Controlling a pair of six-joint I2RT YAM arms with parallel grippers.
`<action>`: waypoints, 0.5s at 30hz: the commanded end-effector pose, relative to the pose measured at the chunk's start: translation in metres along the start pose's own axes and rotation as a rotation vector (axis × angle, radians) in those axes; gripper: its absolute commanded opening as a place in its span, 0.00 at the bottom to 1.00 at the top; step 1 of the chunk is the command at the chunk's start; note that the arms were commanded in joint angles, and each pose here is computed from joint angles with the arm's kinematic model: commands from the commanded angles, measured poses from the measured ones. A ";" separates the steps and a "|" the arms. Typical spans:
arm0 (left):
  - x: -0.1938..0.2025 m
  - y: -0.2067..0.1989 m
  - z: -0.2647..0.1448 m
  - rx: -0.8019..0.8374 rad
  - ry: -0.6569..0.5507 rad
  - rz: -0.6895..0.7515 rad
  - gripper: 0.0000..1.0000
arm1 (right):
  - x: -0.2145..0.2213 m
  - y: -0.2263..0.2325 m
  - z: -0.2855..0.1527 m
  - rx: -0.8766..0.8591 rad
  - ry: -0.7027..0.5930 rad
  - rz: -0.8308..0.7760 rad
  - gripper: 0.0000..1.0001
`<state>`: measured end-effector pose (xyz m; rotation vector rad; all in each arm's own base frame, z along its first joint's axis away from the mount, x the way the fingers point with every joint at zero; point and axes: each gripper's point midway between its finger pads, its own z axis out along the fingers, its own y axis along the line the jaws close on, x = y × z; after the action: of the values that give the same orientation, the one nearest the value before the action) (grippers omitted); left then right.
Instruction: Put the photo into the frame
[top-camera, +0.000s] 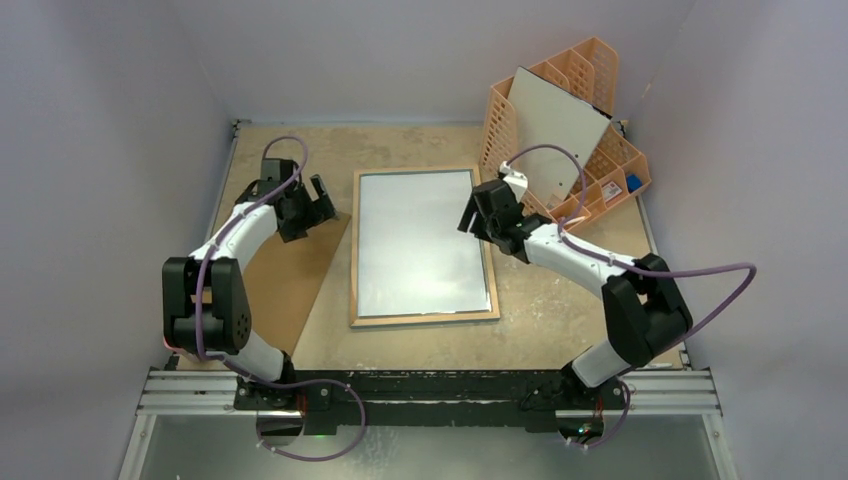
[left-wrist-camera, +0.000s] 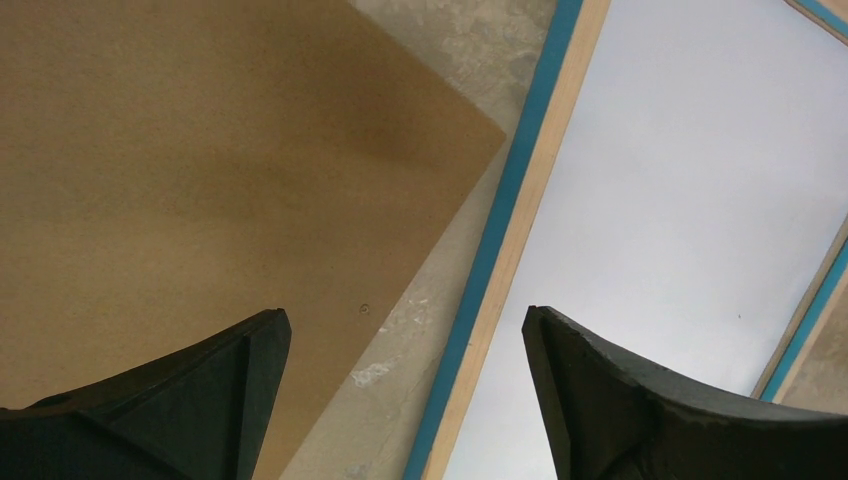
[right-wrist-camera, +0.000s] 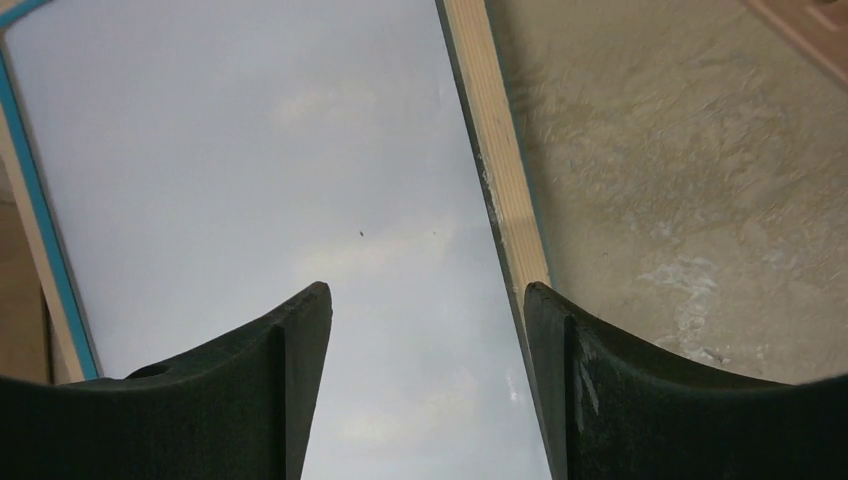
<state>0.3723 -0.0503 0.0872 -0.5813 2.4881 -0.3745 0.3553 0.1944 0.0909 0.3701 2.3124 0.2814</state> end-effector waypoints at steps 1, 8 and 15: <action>-0.028 0.006 -0.011 -0.073 -0.088 0.048 0.91 | -0.048 0.012 -0.023 0.006 -0.130 0.019 0.73; -0.054 0.020 -0.022 -0.179 -0.169 0.043 0.91 | -0.040 0.125 -0.036 -0.422 -0.027 0.001 0.66; -0.086 0.048 0.000 -0.265 -0.181 -0.025 0.91 | 0.034 0.259 -0.062 -0.682 0.180 -0.063 0.62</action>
<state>0.3991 -0.0009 0.1080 -0.6522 2.4096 -0.0897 0.3717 0.3612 0.1702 0.0701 2.2144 0.7962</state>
